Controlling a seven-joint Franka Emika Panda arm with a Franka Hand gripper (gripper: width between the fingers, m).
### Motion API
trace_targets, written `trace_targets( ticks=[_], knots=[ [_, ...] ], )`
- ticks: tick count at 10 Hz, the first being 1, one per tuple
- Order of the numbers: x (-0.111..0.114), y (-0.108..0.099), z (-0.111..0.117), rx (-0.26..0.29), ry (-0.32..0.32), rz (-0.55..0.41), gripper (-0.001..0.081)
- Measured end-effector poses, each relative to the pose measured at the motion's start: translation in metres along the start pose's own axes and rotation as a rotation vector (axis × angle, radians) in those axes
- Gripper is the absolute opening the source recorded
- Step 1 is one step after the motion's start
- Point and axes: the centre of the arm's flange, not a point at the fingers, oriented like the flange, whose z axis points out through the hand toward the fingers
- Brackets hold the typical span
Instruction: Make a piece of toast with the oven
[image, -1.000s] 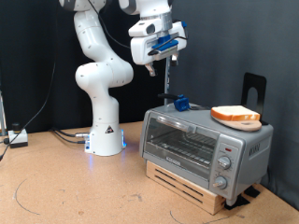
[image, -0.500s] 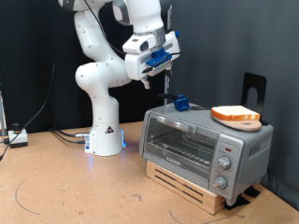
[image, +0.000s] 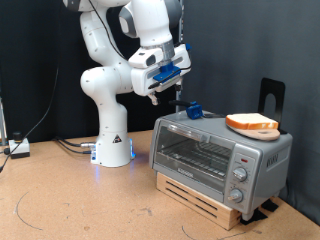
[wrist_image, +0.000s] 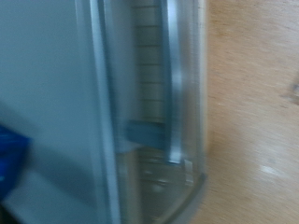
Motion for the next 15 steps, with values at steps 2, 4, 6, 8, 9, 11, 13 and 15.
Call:
trace_targets(
  ticks=[2, 4, 6, 8, 9, 11, 13, 15],
  knots=[
    [0.001, -0.005, -0.008, 0.161, -0.081, -0.037, 0.0809],
    [0.002, -0.007, -0.001, 0.155, -0.087, -0.03, 0.0809],
    [0.006, -0.005, 0.026, 0.066, -0.078, -0.016, 0.0809],
    [0.012, 0.001, 0.057, -0.002, -0.071, 0.001, 0.0809],
    [0.015, 0.005, 0.069, -0.017, -0.07, 0.002, 0.0809],
    [0.015, 0.011, 0.088, -0.039, -0.078, -0.008, 0.0809],
    [0.012, 0.017, 0.101, -0.053, -0.087, -0.026, 0.0809],
    [0.011, 0.021, 0.11, -0.065, -0.067, -0.033, 0.0809]
  ],
)
